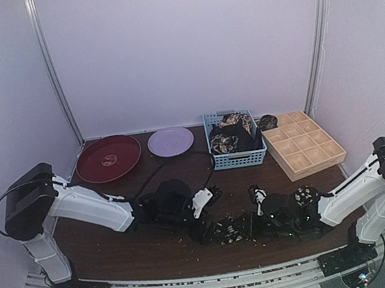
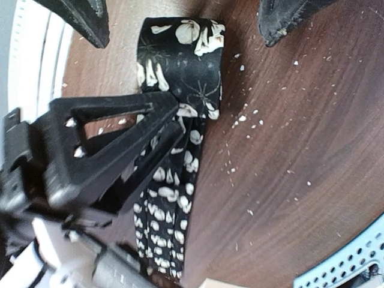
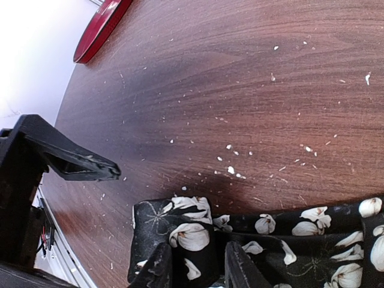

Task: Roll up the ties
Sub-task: Roll the tie at the center of the board.

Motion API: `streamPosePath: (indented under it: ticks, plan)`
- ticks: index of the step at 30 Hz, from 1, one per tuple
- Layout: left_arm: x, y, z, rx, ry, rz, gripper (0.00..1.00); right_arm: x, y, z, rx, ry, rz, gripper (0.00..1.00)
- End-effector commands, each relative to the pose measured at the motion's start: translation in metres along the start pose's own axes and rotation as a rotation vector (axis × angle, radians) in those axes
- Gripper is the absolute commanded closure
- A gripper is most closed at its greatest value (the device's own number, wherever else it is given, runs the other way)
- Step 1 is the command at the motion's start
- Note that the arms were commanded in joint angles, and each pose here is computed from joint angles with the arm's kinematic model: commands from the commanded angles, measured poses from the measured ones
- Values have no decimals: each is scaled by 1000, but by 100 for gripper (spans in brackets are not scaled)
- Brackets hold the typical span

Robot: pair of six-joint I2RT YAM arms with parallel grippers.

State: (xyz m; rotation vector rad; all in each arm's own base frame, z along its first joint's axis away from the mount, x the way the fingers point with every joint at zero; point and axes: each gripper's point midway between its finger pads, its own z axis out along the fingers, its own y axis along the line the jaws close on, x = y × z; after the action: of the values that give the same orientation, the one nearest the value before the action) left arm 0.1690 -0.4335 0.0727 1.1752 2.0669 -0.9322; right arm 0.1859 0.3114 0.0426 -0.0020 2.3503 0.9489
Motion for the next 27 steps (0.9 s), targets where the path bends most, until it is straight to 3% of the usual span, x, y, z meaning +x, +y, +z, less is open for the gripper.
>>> streamPosePath:
  ticks: [1, 15, 24, 27]
  plan:
    - [3, -5, 11, 23, 24, 89, 13, 5, -9, 0, 19, 11, 5, 68]
    - [17, -15, 44, 99, 99, 181, 11, 5, -10, -2, 14, 8, 11, 68]
    - [34, -19, 53, 103, 162, 225, 21, 5, -9, -5, 0, 6, 18, 68]
    - [37, -22, 51, 118, 166, 237, 31, 6, -9, -6, -6, 10, 20, 68]
